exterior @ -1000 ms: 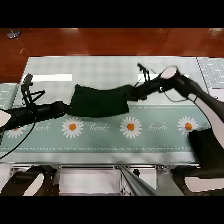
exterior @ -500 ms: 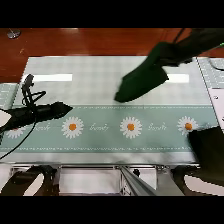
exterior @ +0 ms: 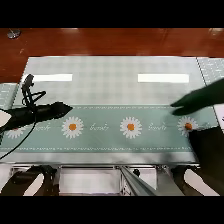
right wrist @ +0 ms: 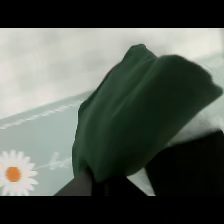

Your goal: Fold the shirts.

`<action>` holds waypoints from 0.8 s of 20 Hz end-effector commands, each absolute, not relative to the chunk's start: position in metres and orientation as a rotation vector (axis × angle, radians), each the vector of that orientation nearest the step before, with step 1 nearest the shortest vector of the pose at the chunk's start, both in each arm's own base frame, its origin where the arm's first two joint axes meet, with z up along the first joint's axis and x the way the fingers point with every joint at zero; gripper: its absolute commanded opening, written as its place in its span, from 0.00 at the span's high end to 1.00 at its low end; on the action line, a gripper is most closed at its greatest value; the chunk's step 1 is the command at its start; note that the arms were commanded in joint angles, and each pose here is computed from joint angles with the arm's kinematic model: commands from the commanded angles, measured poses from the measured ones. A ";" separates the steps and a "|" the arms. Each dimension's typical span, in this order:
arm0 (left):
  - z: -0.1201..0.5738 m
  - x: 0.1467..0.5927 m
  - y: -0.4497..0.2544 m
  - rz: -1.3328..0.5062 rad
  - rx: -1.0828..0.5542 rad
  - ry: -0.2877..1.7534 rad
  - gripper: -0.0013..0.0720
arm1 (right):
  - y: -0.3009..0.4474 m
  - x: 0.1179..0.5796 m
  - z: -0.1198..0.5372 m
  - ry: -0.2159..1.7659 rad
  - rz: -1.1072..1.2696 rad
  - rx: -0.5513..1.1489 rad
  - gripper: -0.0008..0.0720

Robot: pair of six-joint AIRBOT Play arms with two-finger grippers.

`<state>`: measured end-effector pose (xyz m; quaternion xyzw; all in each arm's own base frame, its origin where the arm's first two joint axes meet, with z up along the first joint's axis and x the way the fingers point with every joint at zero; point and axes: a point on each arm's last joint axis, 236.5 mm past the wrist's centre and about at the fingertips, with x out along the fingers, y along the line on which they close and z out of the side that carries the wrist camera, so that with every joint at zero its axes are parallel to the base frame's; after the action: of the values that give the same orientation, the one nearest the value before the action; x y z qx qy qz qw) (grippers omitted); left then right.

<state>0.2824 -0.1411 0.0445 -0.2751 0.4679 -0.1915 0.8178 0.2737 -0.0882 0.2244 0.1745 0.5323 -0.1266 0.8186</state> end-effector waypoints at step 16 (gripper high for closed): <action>0.024 0.308 -0.139 -0.430 -0.518 1.096 0.95 | -0.206 0.121 0.160 1.049 -1.047 0.576 0.24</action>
<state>0.3090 -0.1342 0.0264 -0.2667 0.4788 -0.1749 0.8180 0.0569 -0.1908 0.1486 0.2320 0.5080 -0.5313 0.6370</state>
